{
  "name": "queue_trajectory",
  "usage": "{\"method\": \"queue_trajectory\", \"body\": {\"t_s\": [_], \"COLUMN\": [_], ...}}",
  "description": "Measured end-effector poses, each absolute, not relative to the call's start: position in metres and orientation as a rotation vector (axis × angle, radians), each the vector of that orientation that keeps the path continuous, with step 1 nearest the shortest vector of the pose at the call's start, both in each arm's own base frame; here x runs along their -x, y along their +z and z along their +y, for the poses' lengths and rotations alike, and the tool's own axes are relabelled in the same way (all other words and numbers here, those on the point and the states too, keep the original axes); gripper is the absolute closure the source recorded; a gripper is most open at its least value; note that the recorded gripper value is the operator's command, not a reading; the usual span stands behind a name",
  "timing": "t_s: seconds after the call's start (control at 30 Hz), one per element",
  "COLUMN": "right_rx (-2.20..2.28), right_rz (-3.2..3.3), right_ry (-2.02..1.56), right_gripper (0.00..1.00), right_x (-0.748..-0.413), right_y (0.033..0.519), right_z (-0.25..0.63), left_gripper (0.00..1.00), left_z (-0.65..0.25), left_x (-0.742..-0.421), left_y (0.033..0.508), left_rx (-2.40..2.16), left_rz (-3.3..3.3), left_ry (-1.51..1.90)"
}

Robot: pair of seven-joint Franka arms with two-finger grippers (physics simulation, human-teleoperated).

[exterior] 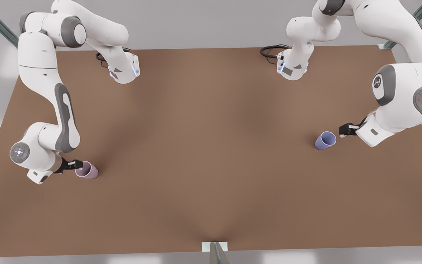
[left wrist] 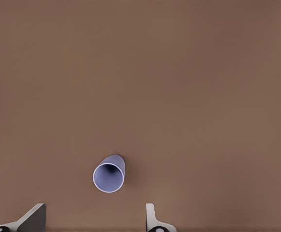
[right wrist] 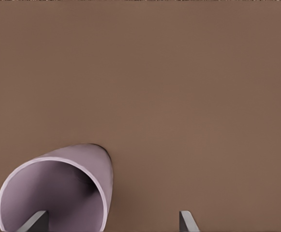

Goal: Stack the cups, with the pink cup at the bottom and the purple cup at the top

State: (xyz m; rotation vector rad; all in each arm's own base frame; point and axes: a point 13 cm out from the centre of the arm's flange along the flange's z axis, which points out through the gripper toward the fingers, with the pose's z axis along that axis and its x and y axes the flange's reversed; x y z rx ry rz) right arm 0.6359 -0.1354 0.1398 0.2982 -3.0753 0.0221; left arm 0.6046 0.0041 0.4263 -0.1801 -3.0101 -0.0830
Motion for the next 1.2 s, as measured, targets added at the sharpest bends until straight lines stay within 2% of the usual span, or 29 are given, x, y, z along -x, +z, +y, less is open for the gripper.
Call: {"method": "queue_trajectory", "body": {"t_s": [0.2,0.3,0.33,0.37,0.4,0.47,0.67,0.73,0.8,0.83,0.87,1.03,1.2], "right_rx": [-0.326,-0.344,-0.351,-0.356,-0.363,-0.385,-0.399,-0.403,-0.405,-0.404,-0.404,-0.424,-0.563], "right_rz": [-3.078,-3.084,-3.087,-3.091,-3.095,-3.099,-3.109,-3.108,-3.106,-3.106,-3.106,-3.113,-3.129], "right_ry": [0.014,0.017,0.019,0.021,0.022,0.025,0.013,0.009,0.005,0.001,-0.003,-0.013,-0.051], "right_gripper": [0.00,0.19,0.20,0.30,0.32,0.45,0.58,0.67,0.68,0.76,0.79,0.79,0.79], "right_x": [-0.634,-0.633,-0.634,-0.635,-0.636,-0.638,-0.641,-0.641,-0.640,-0.640,-0.640,-0.642,-0.653], "right_y": [0.117,0.107,0.105,0.104,0.104,0.104,0.101,0.099,0.097,0.096,0.095,0.101,0.156], "right_z": [-0.131,-0.131,-0.131,-0.131,-0.131,-0.126,-0.122,-0.121,-0.121,-0.121,-0.121,-0.117,-0.047], "left_gripper": [0.00,0.00,0.00,0.00,0.00,0.00,0.00,0.00,0.00,0.00,0.00,0.00,0.00], "left_z": [0.004,0.004,0.004,0.004,0.005,0.007,0.008,0.008,0.008,0.008,0.008,0.008,0.010], "left_x": [-0.605,-0.605,-0.605,-0.605,-0.606,-0.606,-0.606,-0.606,-0.606,-0.606,-0.606,-0.605,-0.605], "left_y": [0.423,0.422,0.422,0.422,0.421,0.421,0.420,0.420,0.420,0.420,0.420,0.420,0.421], "left_rx": [0.182,0.184,0.184,0.184,0.183,0.178,0.176,0.176,0.177,0.178,0.178,0.179,0.174], "left_rz": [-3.005,-3.004,-3.004,-3.003,-3.002,-3.002,-3.001,-3.001,-3.001,-3.001,-3.000,-3.000,-3.001], "left_ry": [-0.079,-0.078,-0.077,-0.077,-0.077,-0.078,-0.079,-0.078,-0.077,-0.077,-0.077,-0.076,-0.077]}}
